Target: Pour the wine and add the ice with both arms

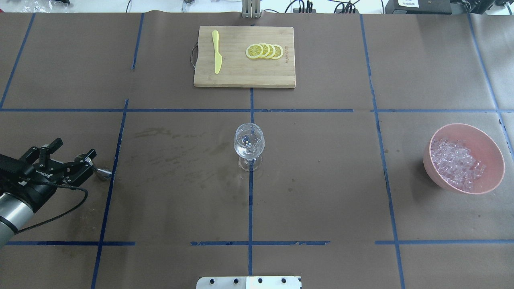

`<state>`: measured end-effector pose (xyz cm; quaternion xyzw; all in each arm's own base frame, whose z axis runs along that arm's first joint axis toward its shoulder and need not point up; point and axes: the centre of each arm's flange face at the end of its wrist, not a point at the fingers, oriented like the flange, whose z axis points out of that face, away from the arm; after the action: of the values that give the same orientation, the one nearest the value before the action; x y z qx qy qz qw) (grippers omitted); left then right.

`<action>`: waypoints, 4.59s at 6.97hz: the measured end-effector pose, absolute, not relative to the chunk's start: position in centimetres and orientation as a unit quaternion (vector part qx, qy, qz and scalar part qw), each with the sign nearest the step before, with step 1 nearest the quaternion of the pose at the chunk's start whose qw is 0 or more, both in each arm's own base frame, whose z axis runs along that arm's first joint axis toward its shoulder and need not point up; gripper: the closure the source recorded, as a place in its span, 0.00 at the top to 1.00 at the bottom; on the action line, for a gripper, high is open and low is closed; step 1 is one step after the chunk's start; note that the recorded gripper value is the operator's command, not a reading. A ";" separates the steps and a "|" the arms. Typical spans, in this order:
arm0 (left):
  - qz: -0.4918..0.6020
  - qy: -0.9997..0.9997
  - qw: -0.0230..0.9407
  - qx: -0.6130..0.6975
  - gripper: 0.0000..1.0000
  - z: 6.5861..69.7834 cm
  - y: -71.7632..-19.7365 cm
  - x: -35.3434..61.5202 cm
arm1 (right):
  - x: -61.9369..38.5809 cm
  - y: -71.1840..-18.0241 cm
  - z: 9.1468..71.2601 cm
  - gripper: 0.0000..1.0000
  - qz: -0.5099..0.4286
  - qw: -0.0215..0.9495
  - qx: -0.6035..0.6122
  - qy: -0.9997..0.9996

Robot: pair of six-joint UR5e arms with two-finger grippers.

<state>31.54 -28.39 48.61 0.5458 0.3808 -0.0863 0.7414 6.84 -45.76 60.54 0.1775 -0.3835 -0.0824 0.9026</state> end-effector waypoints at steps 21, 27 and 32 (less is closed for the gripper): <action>-0.111 0.360 0.750 0.544 0.52 55.1 -25.7 39.2 | 6.8 -45.7 60.3 1.00 -0.071 0.903 0.174 -0.386; -0.113 0.366 0.747 0.544 0.00 54.7 -25.7 39.2 | 6.8 -45.8 60.2 1.00 -0.071 0.903 0.175 -0.386; -0.072 0.360 0.728 0.579 0.00 51.2 -25.7 38.1 | 6.8 -45.8 60.3 1.00 -0.071 0.904 0.174 -0.385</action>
<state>38.12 -25.69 51.21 0.5790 0.3602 -0.0724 0.7279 6.85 -45.76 60.33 0.1742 -0.3851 -0.0706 0.9036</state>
